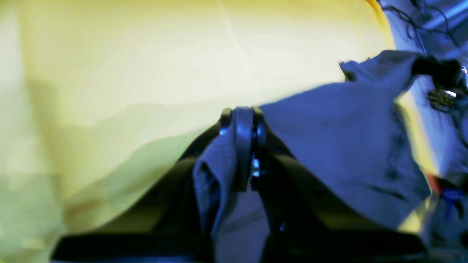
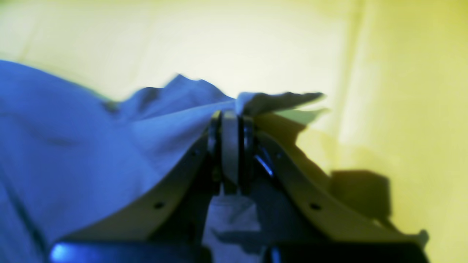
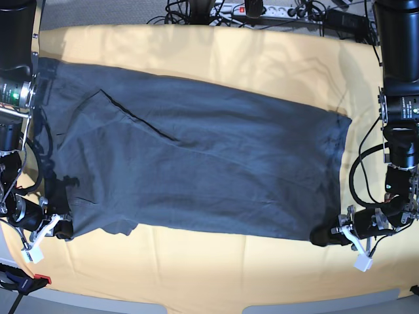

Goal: Fold the T-shirt properly
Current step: 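Grasp that edge with both grippers and lift it, then fold the held edge over onto the folded shirt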

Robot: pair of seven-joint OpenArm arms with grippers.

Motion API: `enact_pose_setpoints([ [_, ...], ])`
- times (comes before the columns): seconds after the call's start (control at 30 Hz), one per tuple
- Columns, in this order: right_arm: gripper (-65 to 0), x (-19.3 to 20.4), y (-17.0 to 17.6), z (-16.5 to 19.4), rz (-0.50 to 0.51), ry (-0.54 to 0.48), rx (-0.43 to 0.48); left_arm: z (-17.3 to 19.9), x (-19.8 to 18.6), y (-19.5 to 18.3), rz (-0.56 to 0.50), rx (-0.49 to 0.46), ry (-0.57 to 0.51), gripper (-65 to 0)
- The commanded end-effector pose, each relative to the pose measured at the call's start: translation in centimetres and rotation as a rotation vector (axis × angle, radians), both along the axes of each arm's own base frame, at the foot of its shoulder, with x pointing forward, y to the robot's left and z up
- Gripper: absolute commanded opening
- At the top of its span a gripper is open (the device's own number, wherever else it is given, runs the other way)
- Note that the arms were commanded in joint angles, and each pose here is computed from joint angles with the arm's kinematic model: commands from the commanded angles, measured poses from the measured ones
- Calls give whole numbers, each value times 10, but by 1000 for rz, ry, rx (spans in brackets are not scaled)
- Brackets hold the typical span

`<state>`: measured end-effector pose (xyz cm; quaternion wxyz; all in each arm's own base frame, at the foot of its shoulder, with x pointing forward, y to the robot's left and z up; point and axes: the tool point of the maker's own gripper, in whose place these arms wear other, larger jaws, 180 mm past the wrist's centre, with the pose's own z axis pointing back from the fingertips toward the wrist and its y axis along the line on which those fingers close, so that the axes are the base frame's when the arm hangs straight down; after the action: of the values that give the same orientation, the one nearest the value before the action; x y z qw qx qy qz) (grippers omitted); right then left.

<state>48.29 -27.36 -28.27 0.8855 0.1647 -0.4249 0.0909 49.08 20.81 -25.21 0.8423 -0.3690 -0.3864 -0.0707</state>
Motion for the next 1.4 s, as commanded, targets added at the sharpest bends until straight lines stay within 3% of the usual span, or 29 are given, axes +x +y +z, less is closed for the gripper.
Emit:
enact_pose_setpoints([
  [0.0, -650, 9, -11, 34, -9, -80, 6, 32, 9, 1, -8, -32, -63, -650],
  [0.2, -650, -21, -18, 33, 34, -6, 34, 42, -17, -13, -138, -152, 15, -650],
  [0.37, -650, -47, -23, 31, 77, 13, 0, 38, -31, -6, -196, -84, 54, -650],
  [0.73, -650, -74, -27, 27, 133, 31, -129, 48, -34, -2, -211, -45, 22, -650],
  [1.37, -650, -86, -32, 13, 131, 73, -135, 28, -60, 31, -191, 42, 56, -650],
])
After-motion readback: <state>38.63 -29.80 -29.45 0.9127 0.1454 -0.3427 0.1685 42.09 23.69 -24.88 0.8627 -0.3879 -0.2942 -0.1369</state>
